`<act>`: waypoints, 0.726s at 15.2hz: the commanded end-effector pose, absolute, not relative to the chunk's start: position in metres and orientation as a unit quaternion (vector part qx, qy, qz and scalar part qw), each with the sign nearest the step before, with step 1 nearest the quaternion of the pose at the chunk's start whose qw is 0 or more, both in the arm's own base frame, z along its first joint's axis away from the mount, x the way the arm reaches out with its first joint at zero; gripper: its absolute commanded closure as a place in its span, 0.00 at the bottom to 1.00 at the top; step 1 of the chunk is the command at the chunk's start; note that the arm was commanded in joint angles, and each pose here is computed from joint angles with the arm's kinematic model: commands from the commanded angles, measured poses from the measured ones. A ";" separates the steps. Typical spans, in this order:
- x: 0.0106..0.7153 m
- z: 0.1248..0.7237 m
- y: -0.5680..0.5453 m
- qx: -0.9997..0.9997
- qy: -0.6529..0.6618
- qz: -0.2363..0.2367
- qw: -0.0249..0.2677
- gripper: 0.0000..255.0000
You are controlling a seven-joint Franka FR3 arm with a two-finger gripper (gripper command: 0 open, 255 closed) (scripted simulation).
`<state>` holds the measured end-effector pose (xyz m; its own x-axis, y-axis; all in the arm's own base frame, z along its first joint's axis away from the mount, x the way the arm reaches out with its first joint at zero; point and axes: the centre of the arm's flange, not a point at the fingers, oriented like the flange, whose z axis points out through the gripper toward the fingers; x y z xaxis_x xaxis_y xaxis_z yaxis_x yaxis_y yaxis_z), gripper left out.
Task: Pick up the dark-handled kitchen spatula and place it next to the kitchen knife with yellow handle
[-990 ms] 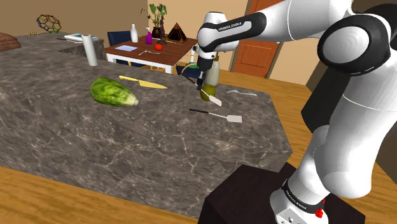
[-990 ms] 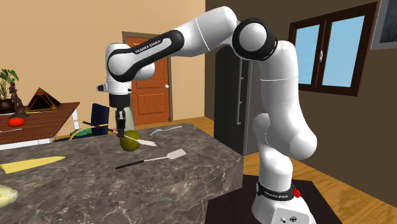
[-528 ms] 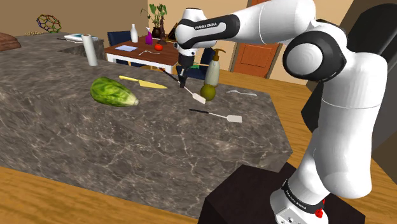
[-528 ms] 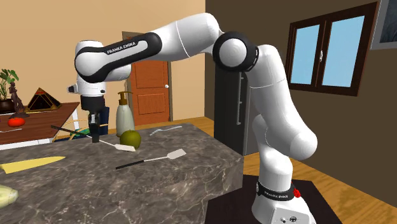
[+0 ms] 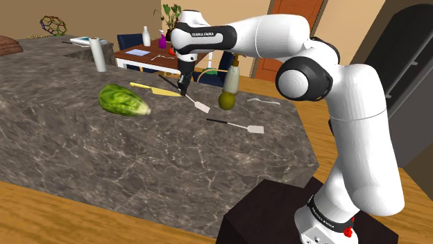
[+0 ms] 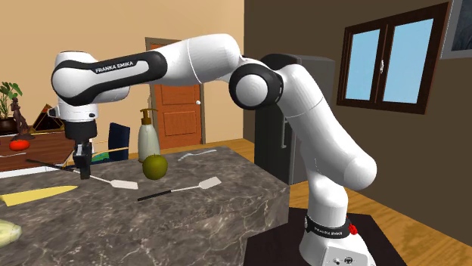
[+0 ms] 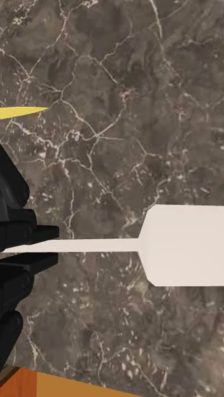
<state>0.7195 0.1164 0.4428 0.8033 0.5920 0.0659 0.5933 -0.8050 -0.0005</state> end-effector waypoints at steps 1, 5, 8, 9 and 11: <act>0.720 0.433 0.117 -0.950 -0.312 -0.031 0.011 1.00; 0.720 0.412 0.117 -0.950 -0.312 -0.031 0.011 1.00; 0.720 0.396 0.117 -0.950 -0.312 -0.031 0.011 1.00; 0.720 0.391 0.117 -0.950 -0.312 -0.031 0.011 1.00; 0.720 0.381 0.117 -0.950 -0.312 -0.031 0.011 1.00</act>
<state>0.7206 0.1171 0.3856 0.8033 0.5919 0.0658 0.5932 -0.8051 -0.0007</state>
